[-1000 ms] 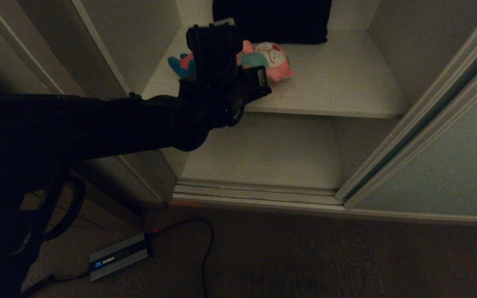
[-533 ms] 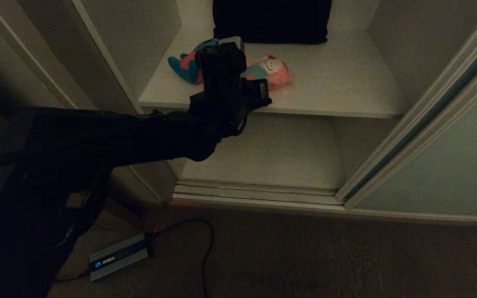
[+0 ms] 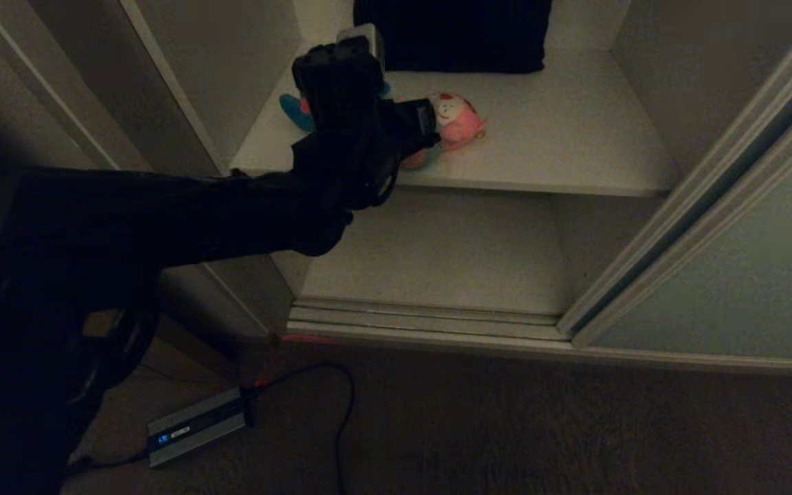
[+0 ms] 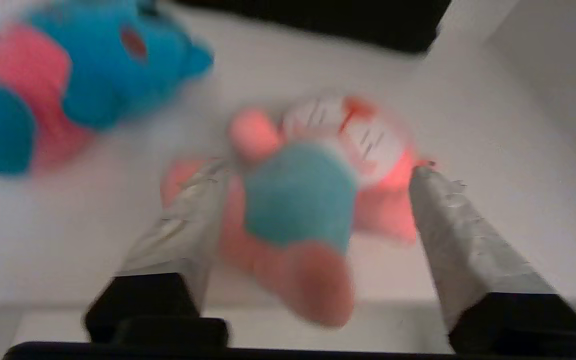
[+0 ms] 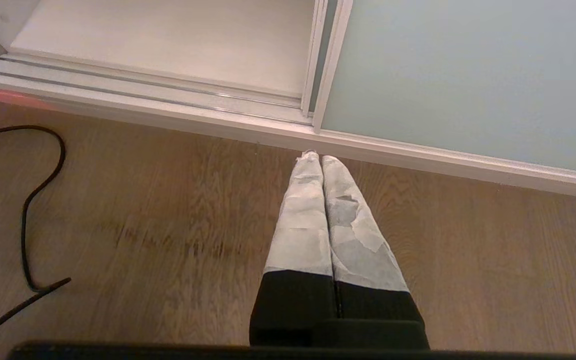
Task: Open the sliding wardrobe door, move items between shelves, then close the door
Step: Place the pink doll on the higher shelf, then close the door
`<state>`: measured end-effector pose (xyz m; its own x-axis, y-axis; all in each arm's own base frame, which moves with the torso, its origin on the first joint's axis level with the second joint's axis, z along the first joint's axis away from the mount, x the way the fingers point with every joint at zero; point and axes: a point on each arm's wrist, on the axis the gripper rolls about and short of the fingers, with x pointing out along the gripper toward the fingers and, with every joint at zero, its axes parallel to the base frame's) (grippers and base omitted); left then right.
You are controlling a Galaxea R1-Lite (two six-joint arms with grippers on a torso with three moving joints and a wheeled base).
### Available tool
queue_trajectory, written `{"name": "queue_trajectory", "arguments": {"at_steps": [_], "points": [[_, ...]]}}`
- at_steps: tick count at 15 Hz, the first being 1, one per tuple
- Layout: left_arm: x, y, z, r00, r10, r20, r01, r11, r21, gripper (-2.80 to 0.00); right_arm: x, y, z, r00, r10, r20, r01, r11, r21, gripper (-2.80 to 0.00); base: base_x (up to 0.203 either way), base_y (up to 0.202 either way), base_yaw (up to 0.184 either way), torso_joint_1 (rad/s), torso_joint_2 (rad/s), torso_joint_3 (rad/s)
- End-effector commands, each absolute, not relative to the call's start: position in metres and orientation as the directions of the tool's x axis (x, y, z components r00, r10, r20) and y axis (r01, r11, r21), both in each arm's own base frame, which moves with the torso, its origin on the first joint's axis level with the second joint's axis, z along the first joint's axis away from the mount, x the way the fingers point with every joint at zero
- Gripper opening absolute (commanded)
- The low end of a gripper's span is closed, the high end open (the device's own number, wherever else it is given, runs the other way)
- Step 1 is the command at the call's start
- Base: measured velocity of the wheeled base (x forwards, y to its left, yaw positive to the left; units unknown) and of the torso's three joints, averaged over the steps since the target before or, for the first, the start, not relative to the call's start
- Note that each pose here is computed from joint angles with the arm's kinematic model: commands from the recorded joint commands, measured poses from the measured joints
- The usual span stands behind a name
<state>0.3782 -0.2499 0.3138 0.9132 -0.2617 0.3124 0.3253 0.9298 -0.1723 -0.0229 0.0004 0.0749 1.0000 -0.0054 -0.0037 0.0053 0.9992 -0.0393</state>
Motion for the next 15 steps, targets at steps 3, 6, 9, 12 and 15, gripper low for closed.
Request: {"name": "queue_trajectory", "arguments": {"at_steps": [3,6,9,12,15], "points": [[0.327,-0.227,0.379,0.873,-0.252,0.417,0.364,0.907,-0.213,0.00,-0.023,0.000,0.074,1.000,-0.005,-0.008,0.004,0.999,-0.040,-2.80,0.000,0.000,0.000,0.000,0.00,0.000],[0.302,-0.225,0.380,0.921,-0.325,0.216,0.363,0.916,-0.171,0.00,-0.022,0.000,0.074,1.000,-0.005,-0.009,0.004,0.999,-0.040,-2.80,0.000,0.000,0.000,0.000,0.00,0.000],[0.280,-0.211,0.366,0.937,-0.348,-0.026,0.332,0.912,-0.241,0.00,-0.023,0.000,0.074,1.000,-0.005,-0.008,0.004,0.999,-0.040,-2.80,0.000,0.000,0.000,0.000,0.00,0.000],[0.271,-0.204,0.351,0.920,-0.336,-0.203,0.293,0.931,-0.217,-2.80,-0.022,0.000,0.074,1.000,-0.005,-0.009,0.004,0.999,-0.040,-2.80,0.000,0.000,0.000,0.000,0.00,0.000],[0.270,-0.203,0.330,0.864,-0.319,-0.391,0.286,0.948,-0.142,-2.80,-0.023,0.000,0.074,1.000,-0.005,-0.008,0.004,0.999,-0.040,-2.80,0.000,0.000,0.000,0.000,0.00,0.000]]}}
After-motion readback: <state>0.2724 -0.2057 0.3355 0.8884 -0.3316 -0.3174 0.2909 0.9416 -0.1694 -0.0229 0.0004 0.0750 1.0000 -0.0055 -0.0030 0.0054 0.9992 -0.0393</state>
